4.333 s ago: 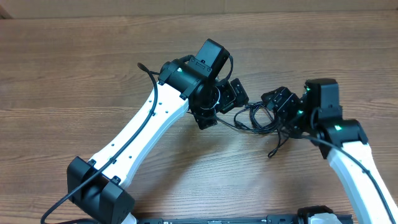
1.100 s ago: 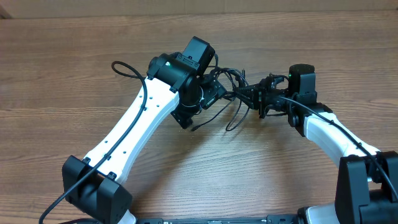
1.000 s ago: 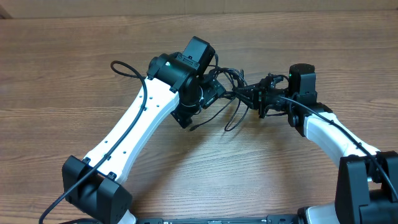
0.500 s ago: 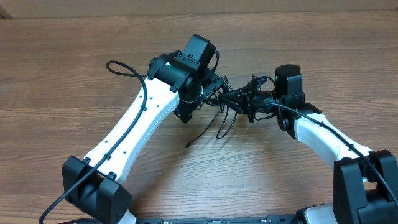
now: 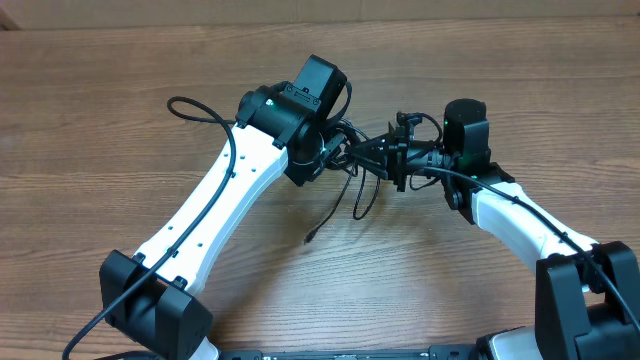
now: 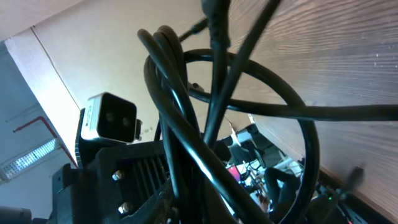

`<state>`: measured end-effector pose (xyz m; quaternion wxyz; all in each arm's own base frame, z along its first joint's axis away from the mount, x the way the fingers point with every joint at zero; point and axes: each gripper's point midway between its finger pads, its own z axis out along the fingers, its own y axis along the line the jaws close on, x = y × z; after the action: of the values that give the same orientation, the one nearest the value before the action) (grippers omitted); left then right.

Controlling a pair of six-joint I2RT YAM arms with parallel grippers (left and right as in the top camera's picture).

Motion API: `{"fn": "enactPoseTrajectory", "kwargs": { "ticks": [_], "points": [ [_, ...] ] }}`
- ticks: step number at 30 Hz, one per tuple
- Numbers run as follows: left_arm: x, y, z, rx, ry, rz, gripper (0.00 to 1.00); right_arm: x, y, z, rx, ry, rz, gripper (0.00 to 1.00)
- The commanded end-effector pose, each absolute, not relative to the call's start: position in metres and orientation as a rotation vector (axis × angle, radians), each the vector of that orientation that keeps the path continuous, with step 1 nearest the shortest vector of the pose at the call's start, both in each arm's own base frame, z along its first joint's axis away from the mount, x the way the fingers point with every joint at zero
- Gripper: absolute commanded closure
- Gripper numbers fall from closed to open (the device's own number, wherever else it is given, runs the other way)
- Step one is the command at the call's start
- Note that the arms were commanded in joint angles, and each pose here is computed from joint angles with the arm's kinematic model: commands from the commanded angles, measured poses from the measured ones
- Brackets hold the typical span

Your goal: Untangle cables

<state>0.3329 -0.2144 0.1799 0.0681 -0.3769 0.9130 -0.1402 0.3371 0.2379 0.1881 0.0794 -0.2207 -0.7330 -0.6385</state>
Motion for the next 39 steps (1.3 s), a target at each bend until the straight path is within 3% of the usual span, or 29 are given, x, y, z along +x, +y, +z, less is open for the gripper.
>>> {"fn": "enactPoseTrajectory", "kwargs": {
  "ticks": [1, 3, 8, 14, 16, 26, 29, 36, 39],
  "points": [
    [0.334, -0.210, 0.179, -1.124, 2.752, -0.394, 0.85, 0.340, 0.238, 0.208, -0.604, -2.218, -1.970, 0.96],
    [0.334, -0.209, 0.179, -1.101, 2.759, -0.391, 0.94, 0.340, 0.238, 0.208, -0.601, -2.221, -1.972, 0.96],
    [0.338, -0.207, 0.180, -0.949, 2.788, -0.378, 0.96, 0.343, 0.235, 0.197, -0.607, -2.296, -1.963, 0.95],
    [0.350, -0.200, 0.182, -0.729, 2.791, -0.351, 0.96, 0.344, 0.227, 0.165, -0.666, -2.443, -1.848, 0.18],
    [0.355, -0.200, 0.185, -0.659, 2.784, -0.359, 0.96, 0.343, 0.224, 0.156, -0.673, -2.488, -1.807, 0.09],
    [0.387, -0.211, 0.202, -0.107, 2.715, -0.497, 0.96, 0.325, 0.194, 0.111, -0.742, -2.772, -1.459, 0.07],
    [0.390, -0.207, 0.203, 0.005, 2.702, -0.487, 0.96, 0.324, 0.179, 0.126, -0.773, -2.912, -1.401, 0.07],
    [0.355, -0.260, 0.222, 0.933, 2.427, -0.793, 0.96, 0.304, 0.141, 0.185, -0.682, -3.298, -1.328, 0.08],
    [0.345, -0.265, 0.224, 1.083, 2.349, -0.826, 0.96, 0.290, 0.130, 0.197, -0.696, -3.363, -1.286, 0.08]
  ]
}}
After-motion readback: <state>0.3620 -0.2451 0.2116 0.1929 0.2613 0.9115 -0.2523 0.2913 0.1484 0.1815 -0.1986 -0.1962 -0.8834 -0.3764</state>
